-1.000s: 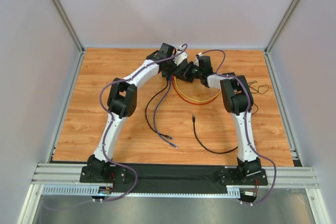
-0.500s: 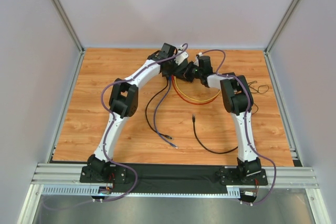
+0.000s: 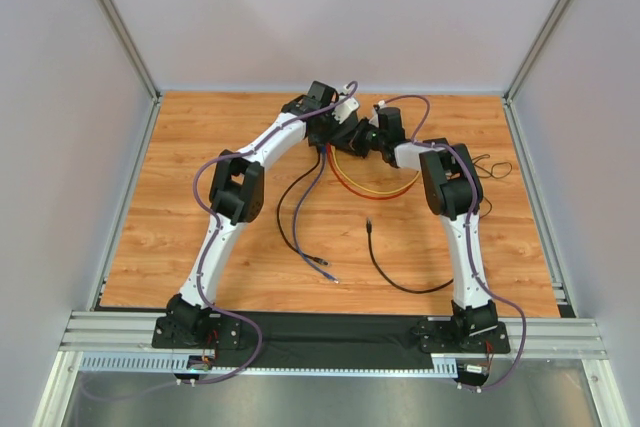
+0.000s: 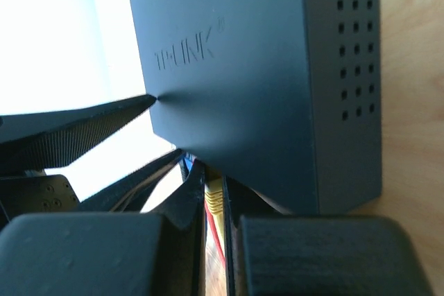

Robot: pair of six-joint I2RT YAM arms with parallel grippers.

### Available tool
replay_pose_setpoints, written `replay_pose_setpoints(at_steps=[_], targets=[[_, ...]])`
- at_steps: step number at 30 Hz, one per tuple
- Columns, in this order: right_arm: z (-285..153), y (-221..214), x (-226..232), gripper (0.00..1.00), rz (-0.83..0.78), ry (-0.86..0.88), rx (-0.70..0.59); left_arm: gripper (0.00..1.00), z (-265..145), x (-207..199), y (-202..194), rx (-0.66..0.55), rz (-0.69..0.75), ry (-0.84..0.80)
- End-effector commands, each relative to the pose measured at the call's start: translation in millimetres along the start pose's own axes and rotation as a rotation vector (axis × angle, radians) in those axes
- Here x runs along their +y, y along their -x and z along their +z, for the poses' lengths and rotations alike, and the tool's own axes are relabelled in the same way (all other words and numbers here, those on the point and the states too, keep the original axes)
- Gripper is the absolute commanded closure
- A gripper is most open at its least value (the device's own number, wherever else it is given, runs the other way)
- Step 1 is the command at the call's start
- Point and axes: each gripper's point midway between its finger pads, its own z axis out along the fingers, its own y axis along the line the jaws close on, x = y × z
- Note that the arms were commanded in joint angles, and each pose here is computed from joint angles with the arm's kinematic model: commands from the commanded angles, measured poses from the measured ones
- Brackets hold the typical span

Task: Pull the plug from the switch port

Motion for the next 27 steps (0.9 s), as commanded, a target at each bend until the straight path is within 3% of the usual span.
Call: replay_pose_setpoints(at_steps=[1,13,21,27], targets=[[-5.4,-40.5,-8.2,1.0,0.024,-0.057,0.107,0.52,3.6,24.9,7.2,-0.037,-0.031,0.07],[-21.0,-37.5,1.9,1.0,-0.054,-0.078,0.083,0.52,-6.0,16.5,14.0,-0.08,-0.04,0.033],[-71.4,-0.4,36.1,1.0,-0.189,-0.112,-0.026,0.47,-77.6,11.8,68.7,-0.303,-0.101,-0.015],[-126.9,-4.2,74.7,1.0,-0.276,-0.145,-0.059,0.46,-125.6,11.2,85.8,-0.421,-0.14,-0.009]])
